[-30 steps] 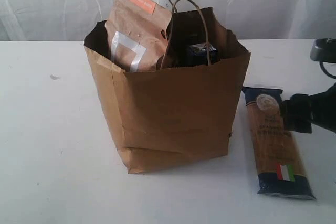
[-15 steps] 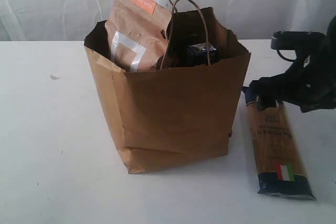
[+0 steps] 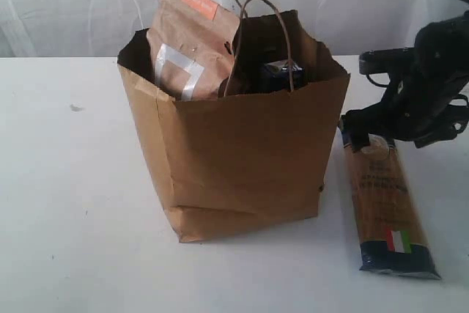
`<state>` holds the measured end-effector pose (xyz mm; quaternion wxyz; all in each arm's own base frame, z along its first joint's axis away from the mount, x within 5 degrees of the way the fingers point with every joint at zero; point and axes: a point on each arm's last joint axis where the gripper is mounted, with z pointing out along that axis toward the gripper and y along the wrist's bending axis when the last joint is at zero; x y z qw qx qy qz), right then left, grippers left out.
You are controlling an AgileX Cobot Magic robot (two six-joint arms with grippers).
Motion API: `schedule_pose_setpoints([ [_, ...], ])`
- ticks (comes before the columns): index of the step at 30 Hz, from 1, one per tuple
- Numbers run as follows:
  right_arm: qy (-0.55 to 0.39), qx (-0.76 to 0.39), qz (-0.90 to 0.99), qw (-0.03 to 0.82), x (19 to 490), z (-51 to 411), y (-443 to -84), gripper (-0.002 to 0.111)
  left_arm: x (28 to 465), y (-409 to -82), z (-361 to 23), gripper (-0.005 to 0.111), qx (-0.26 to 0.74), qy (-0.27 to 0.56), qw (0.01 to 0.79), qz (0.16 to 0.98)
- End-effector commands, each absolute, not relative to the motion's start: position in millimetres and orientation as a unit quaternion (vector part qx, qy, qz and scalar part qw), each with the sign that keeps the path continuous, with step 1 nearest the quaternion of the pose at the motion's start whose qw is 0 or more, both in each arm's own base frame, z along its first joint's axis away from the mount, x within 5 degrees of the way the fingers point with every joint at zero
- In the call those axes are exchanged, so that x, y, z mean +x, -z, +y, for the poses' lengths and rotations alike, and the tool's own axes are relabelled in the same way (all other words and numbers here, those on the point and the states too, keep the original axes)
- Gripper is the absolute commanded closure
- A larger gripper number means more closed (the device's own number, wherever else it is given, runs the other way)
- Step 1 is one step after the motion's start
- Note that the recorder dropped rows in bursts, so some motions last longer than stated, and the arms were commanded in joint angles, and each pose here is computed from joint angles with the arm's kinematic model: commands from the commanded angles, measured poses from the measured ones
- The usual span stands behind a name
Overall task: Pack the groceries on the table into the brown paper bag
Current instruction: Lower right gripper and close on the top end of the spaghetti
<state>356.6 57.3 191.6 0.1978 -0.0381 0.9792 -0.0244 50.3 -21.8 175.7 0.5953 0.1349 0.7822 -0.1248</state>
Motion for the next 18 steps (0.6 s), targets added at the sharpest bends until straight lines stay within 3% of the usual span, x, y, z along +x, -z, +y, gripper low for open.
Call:
schedule_pose_setpoints([
  [1,0.045,-0.046,0.979,0.192,362,53,-181,0.016,50,-175,-22,0.107,0.13,0.129,0.596,0.782],
  [18,0.03,-0.033,0.974,0.22,396,60,-159,0.016,50,-175,-22,0.107,0.13,0.129,0.596,0.782],
])
